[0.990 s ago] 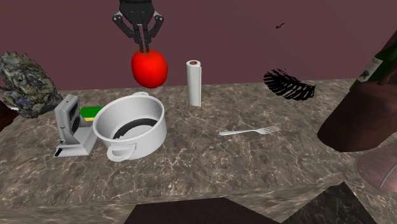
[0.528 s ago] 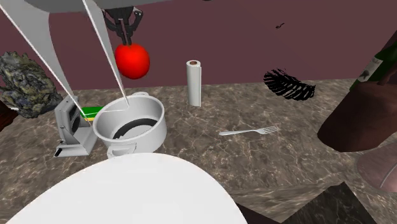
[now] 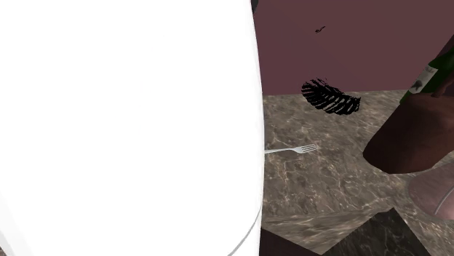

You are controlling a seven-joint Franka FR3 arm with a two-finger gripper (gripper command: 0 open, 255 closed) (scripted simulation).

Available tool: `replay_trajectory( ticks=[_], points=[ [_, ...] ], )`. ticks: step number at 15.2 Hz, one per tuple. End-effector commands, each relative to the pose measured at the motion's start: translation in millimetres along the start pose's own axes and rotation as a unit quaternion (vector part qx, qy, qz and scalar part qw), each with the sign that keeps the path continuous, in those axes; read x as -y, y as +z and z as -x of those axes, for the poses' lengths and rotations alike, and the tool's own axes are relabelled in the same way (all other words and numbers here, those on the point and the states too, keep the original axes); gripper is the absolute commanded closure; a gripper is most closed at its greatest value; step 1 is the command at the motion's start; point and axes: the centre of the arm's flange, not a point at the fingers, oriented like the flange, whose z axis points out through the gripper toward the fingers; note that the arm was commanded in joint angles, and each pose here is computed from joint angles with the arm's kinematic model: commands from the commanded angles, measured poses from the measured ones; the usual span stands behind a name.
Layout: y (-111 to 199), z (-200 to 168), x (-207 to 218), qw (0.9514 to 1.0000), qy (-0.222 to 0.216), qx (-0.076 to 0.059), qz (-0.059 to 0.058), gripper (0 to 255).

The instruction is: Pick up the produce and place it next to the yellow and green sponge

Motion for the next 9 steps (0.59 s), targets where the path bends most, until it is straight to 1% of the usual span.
replay_trajectory(
  ticks=[1,9],
  points=[
    [9,-4,2,1.0000,0.001,0.000,0.000,255],
    [51,-2,0,1.0000,0.001,0.000,0.000,255]
  ],
)
